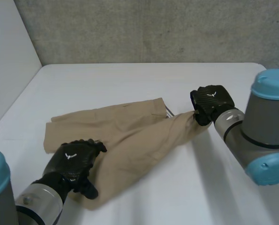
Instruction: Fold the shorts.
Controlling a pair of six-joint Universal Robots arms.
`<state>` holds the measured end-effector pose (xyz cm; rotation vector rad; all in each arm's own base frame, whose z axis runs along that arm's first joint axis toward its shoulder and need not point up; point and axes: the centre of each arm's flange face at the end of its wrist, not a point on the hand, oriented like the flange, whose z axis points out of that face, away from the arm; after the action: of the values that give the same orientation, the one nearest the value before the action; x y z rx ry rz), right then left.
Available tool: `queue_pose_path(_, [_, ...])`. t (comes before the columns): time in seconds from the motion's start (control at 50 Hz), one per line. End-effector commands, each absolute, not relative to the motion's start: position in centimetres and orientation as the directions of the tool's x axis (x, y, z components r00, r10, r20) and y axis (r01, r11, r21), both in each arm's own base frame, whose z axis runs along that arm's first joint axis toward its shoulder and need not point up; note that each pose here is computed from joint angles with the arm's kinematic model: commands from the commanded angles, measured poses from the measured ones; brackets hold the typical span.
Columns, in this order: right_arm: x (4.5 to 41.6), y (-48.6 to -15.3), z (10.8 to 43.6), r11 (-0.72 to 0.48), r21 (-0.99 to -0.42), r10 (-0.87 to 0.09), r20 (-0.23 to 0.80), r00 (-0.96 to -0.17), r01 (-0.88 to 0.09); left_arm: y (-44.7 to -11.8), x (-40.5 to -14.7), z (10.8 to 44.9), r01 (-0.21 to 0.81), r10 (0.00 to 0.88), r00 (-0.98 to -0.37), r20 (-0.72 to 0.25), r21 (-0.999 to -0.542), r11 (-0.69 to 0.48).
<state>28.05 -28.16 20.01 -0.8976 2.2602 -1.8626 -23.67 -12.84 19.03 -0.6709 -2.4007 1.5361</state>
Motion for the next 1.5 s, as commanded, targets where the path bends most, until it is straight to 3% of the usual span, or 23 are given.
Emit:
queue_pose_path(0.02, [28.9, -28.0, 18.6, 0.139, -0.895, -0.482, 0.312, -0.819, -0.423, -13.1, -23.8, 17.1, 0.302, 0.483, -0.872, -0.076, -0.860, 0.411])
queue_pose_path(0.44, [28.5, -27.2, 17.8, 0.164, -0.885, -0.496, 0.308, -0.812, -0.436, -14.0, -24.7, 12.6, 0.360, 0.498, -0.863, -0.084, -0.795, 0.488])
queue_pose_path(0.82, [28.3, -26.8, 18.0, 0.154, -0.888, -0.499, 0.308, -0.810, -0.433, -11.4, -25.2, 16.7, 0.313, 0.556, -0.828, -0.069, -0.880, 0.357])
queue_pose_path(1.06, [28.3, -27.0, 18.3, 0.137, -0.897, -0.487, 0.309, -0.817, -0.421, -8.6, -25.1, 15.0, 0.389, 0.626, -0.775, -0.091, -0.848, 0.359])
queue_pose_path(1.5, [28.0, -27.1, 18.1, 0.148, -0.896, -0.480, 0.305, -0.822, -0.419, -9.9, -25.4, 12.4, 0.417, 0.584, -0.795, -0.164, -0.847, 0.330])
